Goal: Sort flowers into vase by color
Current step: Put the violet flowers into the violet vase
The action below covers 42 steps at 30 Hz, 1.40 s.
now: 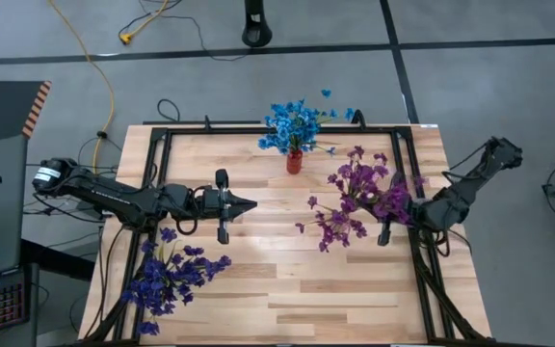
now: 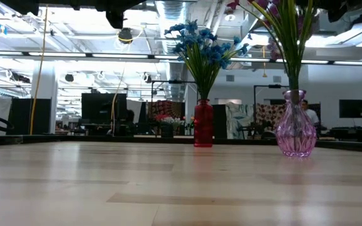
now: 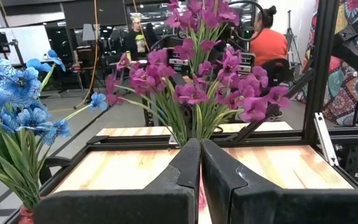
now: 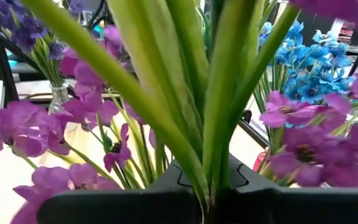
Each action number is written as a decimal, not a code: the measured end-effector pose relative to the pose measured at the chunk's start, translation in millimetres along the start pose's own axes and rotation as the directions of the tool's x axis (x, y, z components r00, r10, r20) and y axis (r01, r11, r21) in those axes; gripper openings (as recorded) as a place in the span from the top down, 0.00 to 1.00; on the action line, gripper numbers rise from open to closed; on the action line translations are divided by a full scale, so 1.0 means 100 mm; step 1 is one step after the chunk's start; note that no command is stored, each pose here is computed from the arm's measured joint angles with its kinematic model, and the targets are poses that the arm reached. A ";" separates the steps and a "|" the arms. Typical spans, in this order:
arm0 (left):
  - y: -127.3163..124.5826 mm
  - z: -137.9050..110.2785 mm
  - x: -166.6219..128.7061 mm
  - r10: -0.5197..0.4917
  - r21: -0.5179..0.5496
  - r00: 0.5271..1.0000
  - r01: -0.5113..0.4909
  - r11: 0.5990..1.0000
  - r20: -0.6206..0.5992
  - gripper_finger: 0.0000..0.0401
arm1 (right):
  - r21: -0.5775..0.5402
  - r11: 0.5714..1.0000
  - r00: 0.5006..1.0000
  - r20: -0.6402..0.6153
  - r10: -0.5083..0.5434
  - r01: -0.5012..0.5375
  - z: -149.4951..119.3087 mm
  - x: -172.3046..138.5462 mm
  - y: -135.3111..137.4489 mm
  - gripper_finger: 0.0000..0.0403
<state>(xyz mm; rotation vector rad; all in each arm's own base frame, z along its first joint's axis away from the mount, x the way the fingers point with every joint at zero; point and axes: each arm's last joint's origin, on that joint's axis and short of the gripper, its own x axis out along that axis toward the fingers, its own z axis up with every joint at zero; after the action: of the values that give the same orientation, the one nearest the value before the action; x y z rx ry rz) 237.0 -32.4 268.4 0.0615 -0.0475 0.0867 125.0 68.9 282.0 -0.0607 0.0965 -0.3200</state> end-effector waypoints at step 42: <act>0.00 -0.01 0.00 -0.005 -0.027 1.000 0.004 1.000 -0.008 1.00 | 0.080 0.995 0.998 -0.020 -0.064 0.065 -0.06 0.08 0.11 0.92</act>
<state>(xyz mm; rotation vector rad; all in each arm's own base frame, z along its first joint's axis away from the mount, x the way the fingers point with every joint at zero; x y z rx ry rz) 237.1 -32.5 267.6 0.0342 -0.0406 0.0817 135.0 76.8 274.5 0.0186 0.0988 -0.3888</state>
